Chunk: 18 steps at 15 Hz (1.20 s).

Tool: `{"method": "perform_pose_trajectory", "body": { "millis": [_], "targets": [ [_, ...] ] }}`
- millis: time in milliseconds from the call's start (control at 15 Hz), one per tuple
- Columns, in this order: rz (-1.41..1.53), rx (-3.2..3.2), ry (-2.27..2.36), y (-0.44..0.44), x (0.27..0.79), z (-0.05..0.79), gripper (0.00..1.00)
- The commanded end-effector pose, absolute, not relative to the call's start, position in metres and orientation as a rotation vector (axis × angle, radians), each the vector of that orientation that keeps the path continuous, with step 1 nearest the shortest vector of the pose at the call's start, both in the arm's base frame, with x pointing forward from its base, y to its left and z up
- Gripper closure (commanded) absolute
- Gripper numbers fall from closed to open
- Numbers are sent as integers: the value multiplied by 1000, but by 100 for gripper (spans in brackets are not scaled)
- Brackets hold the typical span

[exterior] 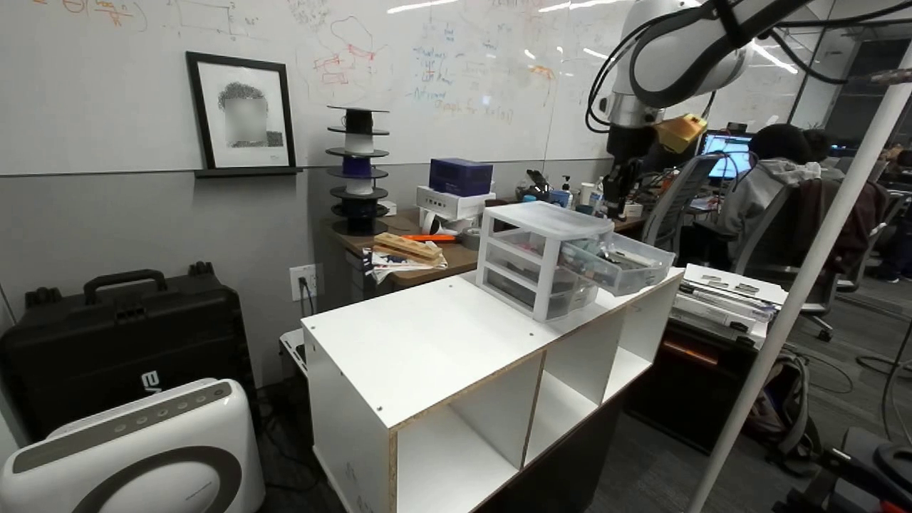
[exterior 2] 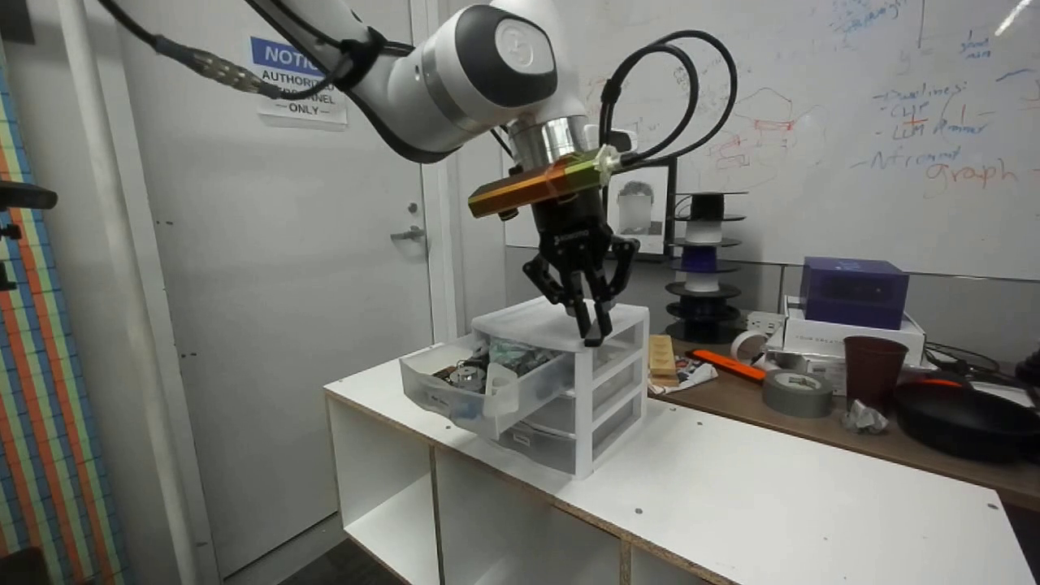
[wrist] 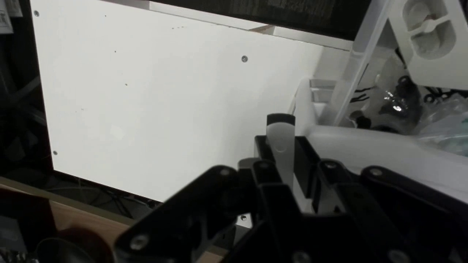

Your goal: Pick up the object on the table, put in the drawer then close the drawer.

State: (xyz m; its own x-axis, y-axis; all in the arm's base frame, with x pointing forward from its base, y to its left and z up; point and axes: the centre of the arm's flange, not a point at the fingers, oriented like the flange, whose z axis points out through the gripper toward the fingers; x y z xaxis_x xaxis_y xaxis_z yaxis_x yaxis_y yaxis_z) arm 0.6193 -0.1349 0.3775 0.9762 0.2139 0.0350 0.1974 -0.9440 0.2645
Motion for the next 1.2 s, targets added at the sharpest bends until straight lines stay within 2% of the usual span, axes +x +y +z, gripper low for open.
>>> {"method": "perform_pose_trajectory", "body": {
  "millis": [0,533,800,1133],
  "targets": [
    [193,2867,267,-111,537,387,87],
    [148,2968,469,-34,430,370,87],
    [271,3073,454,7,416,365,87],
    [382,3116,398,18,419,379,87]
  ]
}}
